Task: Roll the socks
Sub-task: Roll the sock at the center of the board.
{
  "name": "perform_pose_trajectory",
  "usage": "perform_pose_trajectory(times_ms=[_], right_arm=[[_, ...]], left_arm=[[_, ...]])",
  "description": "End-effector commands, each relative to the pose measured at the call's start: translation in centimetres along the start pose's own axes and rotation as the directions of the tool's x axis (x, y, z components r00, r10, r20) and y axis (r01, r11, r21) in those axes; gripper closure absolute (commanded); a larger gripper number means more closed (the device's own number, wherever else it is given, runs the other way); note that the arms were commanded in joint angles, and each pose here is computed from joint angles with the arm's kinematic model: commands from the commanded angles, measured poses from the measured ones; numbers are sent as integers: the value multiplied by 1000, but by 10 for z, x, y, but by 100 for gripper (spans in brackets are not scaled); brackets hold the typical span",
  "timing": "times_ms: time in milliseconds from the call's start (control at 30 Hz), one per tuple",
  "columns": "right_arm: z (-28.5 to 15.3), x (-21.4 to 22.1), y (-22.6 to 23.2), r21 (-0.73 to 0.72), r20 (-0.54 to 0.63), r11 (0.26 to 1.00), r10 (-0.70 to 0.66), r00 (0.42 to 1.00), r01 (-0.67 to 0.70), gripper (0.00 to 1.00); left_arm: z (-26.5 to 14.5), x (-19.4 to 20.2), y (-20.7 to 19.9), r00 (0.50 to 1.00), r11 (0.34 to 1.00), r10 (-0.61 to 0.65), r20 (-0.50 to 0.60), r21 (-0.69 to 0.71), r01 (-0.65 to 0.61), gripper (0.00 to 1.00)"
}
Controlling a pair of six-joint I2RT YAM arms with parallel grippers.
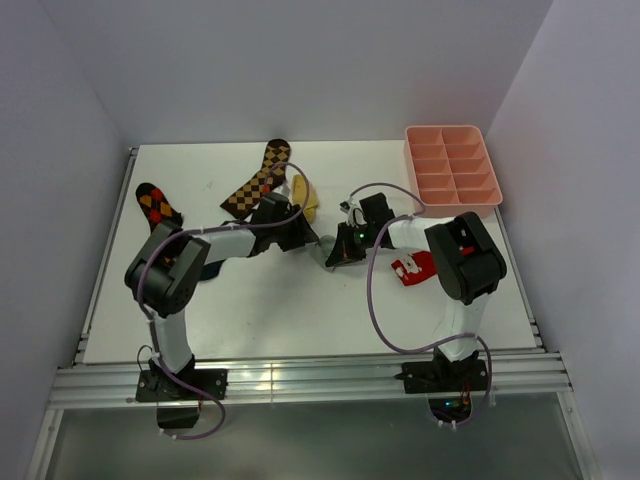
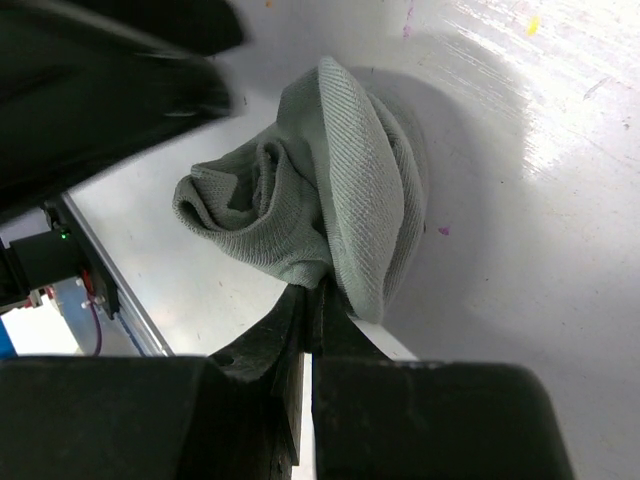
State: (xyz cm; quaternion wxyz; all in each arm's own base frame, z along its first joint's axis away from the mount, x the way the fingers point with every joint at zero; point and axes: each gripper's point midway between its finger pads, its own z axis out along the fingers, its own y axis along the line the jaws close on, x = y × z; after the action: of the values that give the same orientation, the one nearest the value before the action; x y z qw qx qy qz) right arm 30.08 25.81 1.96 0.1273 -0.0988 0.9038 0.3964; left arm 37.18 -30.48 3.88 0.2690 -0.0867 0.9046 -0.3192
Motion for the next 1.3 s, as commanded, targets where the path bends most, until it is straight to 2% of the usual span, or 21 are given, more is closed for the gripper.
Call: perform_pose_trajectory(times_ms=[0, 67, 167, 300, 467, 667, 967, 1267], right_arm=[[5, 25, -25, 93, -80, 994, 65, 995, -58, 100], [5, 26, -26, 99, -82, 993, 70, 994, -62, 100], [5, 24, -26, 102, -77, 993, 68, 995, -60, 100], [5, 21, -25, 103, -72, 993, 64, 995, -56, 100], [6, 20, -25, 108, -71, 992, 69, 995, -61, 100], [7, 21, -26, 107, -73, 992, 70, 995, -62, 100], [7, 21, -27, 107, -72, 992, 72, 995, -64, 100], [10, 25, -29, 104, -80, 992, 79, 994, -71, 100]], left_arm=[[-35, -34, -15, 989, 999, -46, 139, -7, 48, 41], [-44, -36, -5, 982, 996, -76, 176, -33, 83, 33], [-56, -35, -8, 971, 991, -131, 200, 14, 131, 30], [-60, -16, -19, 975, 984, -166, 148, 93, 153, 31], [-53, 7, -25, 980, 984, -153, 126, 114, 139, 37], [-47, 16, -25, 980, 982, -157, 123, 129, 141, 39], [-23, 33, -17, 986, 985, -151, 67, 93, 144, 41], [-9, 43, 3, 989, 990, -140, 55, 13, 140, 45]])
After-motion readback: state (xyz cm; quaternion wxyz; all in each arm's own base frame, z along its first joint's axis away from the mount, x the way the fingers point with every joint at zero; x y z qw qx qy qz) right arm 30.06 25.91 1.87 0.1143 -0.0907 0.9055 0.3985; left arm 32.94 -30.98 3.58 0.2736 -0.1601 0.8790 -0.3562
